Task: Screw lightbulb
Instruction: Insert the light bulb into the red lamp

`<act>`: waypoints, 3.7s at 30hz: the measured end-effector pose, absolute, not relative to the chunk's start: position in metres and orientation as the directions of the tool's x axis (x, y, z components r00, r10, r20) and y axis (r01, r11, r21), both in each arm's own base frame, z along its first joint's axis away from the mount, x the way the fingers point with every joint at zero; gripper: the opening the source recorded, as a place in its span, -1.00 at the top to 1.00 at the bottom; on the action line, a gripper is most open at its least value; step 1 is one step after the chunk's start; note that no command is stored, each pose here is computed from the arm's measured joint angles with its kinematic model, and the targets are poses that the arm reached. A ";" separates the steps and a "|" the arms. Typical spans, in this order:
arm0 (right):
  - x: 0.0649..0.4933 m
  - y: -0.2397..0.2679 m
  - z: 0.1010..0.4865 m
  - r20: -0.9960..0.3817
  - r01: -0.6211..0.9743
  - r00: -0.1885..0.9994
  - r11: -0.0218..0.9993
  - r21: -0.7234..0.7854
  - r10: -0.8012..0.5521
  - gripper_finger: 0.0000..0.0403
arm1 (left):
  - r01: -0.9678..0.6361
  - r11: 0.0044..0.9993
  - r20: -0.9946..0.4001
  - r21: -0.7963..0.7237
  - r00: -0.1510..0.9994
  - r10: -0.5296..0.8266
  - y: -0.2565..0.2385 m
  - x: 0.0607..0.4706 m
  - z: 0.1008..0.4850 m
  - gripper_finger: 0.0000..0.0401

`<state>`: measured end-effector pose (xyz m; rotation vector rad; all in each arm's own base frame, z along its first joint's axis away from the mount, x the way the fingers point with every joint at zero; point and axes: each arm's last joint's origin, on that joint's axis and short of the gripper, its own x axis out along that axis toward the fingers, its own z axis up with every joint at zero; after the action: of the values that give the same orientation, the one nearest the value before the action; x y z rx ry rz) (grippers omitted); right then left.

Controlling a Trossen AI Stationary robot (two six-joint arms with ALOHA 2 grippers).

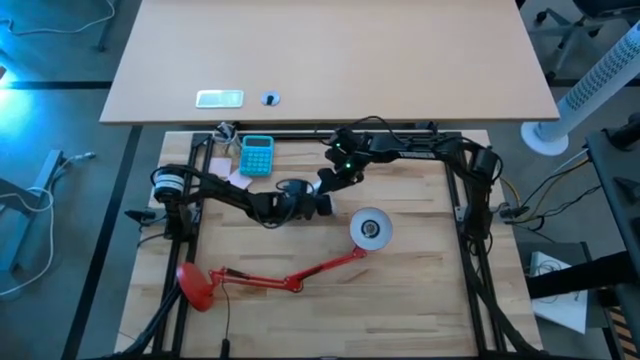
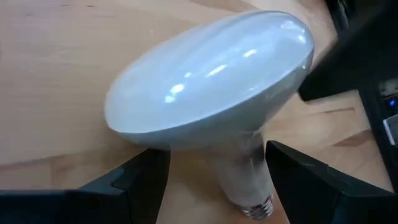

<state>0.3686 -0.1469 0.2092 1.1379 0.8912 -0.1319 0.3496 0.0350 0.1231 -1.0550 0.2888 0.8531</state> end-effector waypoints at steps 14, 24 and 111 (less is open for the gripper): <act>0.365 -0.170 0.196 -0.728 0.609 0.658 0.433 0.664 0.192 -0.75 | -0.709 0.249 -0.575 -0.660 0.689 0.441 0.038 0.355 0.116 -0.27; 0.354 -0.170 0.227 -0.704 0.578 0.693 0.463 0.672 0.158 -0.75 | -0.709 0.272 -0.558 -0.651 0.689 0.462 0.045 0.356 0.113 -0.27; 0.330 -0.183 0.250 -0.624 0.450 0.739 0.502 0.738 0.255 -0.76 | -0.730 0.598 -0.764 -0.330 0.579 0.284 0.074 0.354 0.115 -0.02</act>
<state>0.3303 -0.1827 0.2498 1.0663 0.7670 -0.1328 0.3540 0.0739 0.1149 -0.6938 0.7251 0.6522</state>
